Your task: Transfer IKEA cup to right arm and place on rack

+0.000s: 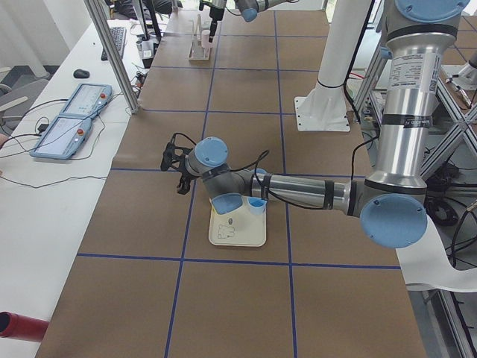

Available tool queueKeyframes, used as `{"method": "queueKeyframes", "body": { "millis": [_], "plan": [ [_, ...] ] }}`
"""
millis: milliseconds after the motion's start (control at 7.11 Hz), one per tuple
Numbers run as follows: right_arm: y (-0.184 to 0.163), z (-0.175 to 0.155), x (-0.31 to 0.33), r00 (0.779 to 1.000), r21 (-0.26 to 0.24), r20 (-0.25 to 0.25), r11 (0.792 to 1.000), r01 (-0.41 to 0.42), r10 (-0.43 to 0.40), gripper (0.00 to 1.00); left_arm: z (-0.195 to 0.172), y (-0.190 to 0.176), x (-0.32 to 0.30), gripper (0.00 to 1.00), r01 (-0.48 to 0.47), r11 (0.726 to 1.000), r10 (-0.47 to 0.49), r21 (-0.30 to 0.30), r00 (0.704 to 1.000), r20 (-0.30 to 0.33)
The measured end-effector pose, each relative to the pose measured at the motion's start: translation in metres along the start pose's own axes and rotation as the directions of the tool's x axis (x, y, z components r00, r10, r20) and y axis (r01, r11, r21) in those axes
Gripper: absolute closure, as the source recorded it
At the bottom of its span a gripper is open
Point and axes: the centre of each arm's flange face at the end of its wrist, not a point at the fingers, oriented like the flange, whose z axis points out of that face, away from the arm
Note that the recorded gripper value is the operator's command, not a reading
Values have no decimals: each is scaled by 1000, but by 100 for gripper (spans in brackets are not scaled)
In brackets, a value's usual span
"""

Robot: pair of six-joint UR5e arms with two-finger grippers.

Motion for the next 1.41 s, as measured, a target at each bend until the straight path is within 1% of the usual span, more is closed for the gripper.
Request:
{"method": "queueKeyframes", "body": {
  "millis": [141,281,422,562,844,984,1125,1266,1406],
  "plan": [
    [5,6,-7,1000,-1,-3,1000,1,-1,1,14,14,-12,0,-41,998,43,-39,996,74],
    [10,11,-12,1000,-5,-4,1000,-1,1,1,26,26,-21,1,-58,993,72,-104,988,136],
    [13,14,-16,1000,-8,-4,1000,0,0,1,38,36,-23,1,-43,983,77,-179,980,185],
    [15,16,-18,1000,-8,-4,1000,3,-3,1,41,39,-16,1,-17,972,69,-235,973,218],
    [17,20,-23,1000,-11,-3,1000,4,-4,1,40,47,-7,2,20,957,56,-290,967,248],
    [18,21,-23,1000,-12,-5,1000,4,-4,1,49,60,-3,5,23,946,62,-325,966,250],
    [19,23,-24,1000,-13,-6,1000,4,-4,1,61,74,5,17,18,932,76,-361,967,244],
    [19,24,-24,1000,-14,-7,1000,4,-4,1,70,83,10,66,13,923,86,-384,967,239],
    [20,25,-25,1000,-14,-8,1000,6,-6,1,75,89,13,100,9,917,93,-399,967,236]
  ]
}}
